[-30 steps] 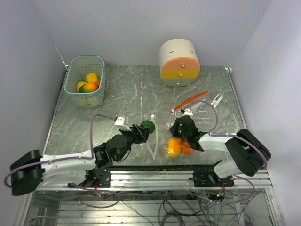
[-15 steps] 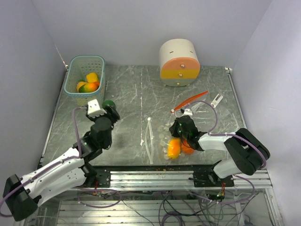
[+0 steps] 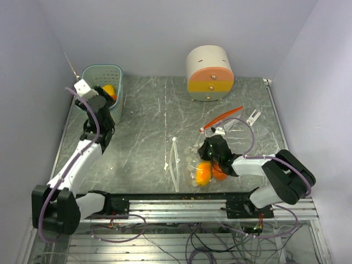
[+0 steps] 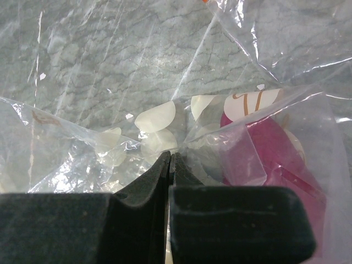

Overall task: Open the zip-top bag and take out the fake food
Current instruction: Place the fake fruit in the bin.

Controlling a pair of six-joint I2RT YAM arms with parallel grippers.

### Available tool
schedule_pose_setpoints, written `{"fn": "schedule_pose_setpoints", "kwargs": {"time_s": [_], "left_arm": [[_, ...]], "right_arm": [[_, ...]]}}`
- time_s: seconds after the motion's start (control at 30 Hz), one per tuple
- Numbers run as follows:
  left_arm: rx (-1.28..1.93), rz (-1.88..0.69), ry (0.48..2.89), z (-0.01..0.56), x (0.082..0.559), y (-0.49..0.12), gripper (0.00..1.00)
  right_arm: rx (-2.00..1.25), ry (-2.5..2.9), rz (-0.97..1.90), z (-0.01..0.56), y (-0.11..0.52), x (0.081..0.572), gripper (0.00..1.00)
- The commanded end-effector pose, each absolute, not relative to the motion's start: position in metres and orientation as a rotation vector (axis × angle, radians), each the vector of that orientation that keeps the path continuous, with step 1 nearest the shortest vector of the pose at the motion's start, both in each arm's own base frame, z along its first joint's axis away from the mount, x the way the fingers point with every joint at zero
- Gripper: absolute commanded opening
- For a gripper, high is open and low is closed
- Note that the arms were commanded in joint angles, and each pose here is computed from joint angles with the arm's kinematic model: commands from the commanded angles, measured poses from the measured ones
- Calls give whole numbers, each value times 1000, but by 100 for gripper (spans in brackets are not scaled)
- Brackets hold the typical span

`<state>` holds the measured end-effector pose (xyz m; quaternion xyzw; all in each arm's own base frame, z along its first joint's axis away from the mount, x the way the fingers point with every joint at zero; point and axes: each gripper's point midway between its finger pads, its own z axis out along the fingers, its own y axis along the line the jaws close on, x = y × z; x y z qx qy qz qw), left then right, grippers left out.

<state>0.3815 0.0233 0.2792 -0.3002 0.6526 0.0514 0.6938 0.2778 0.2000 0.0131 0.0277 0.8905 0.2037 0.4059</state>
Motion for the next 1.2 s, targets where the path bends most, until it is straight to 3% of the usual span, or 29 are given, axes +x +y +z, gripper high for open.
{"fn": "schedule_pose_setpoints", "kwargs": {"time_s": [0.0, 0.17, 0.23, 0.27, 0.3, 0.67, 0.73, 1.17], "left_arm": [[-648, 37, 1402, 308, 422, 35, 31], [-660, -49, 1438, 284, 459, 46, 37], [-671, -54, 1449, 281, 464, 46, 61], [-677, -51, 1441, 283, 463, 47, 86], [-678, -53, 1428, 287, 462, 48, 100], [-589, -204, 1335, 320, 420, 5, 99], [-530, -293, 1352, 313, 410, -26, 92], [-191, -595, 1700, 163, 295, -202, 69]], "right_arm": [[46, 2374, 401, -20, 180, 255, 0], [34, 2386, 387, -21, 176, 251, 0], [35, 2383, 375, -20, 175, 253, 0], [35, 2382, 375, -20, 175, 254, 0], [37, 2381, 381, -20, 177, 255, 0], [43, 2367, 399, -13, 180, 257, 0], [45, 2350, 410, -6, 181, 259, 0], [104, 2184, 475, 62, 171, 258, 2]]}}
